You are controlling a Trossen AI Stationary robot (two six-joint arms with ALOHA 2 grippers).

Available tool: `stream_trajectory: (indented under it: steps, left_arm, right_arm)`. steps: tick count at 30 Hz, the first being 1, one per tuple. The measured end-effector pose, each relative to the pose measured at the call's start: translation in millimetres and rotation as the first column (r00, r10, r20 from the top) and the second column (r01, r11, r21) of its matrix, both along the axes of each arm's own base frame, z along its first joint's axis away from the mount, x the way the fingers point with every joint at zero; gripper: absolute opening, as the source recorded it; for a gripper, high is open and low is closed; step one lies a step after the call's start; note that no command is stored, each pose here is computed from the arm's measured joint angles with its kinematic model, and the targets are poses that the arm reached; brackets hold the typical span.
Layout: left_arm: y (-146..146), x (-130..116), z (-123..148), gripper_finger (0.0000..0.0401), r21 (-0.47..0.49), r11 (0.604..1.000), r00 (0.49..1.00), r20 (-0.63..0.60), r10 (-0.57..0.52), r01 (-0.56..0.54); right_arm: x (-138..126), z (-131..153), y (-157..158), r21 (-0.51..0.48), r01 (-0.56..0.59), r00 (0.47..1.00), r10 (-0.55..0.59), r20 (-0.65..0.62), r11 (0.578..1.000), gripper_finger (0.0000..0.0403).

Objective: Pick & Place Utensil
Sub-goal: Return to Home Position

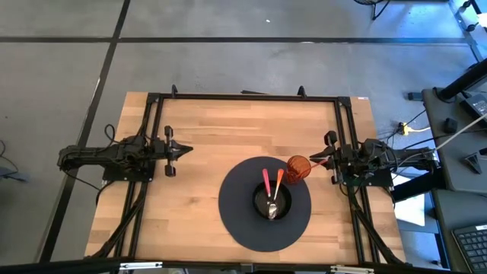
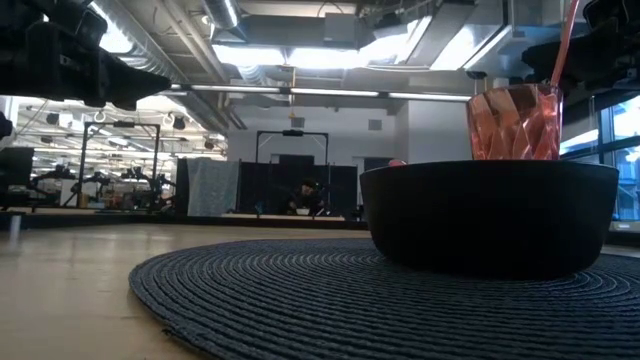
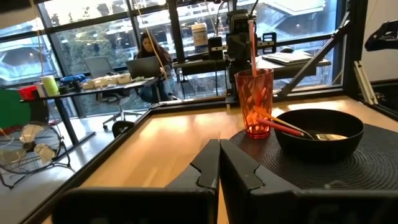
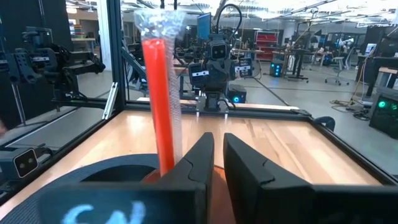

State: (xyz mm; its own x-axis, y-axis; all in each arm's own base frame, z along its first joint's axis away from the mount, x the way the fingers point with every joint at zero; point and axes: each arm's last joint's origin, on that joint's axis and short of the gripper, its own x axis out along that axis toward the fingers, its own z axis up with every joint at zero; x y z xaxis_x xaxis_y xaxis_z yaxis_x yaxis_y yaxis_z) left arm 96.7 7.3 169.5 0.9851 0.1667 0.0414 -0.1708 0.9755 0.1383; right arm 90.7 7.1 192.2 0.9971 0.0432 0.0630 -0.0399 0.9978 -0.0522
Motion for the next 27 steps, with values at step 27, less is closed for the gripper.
stream_trajectory:
  steps: [27]
  left_arm:
    - [0.0, 0.0, 0.0, 0.0004, 0.000, 1.000, 1.000, 0.000, 0.000, 0.000]
  right_arm:
    - [0.0, 0.0, 0.0, 0.002, 0.000, 1.000, 0.000, 0.000, 1.000, 0.0039]
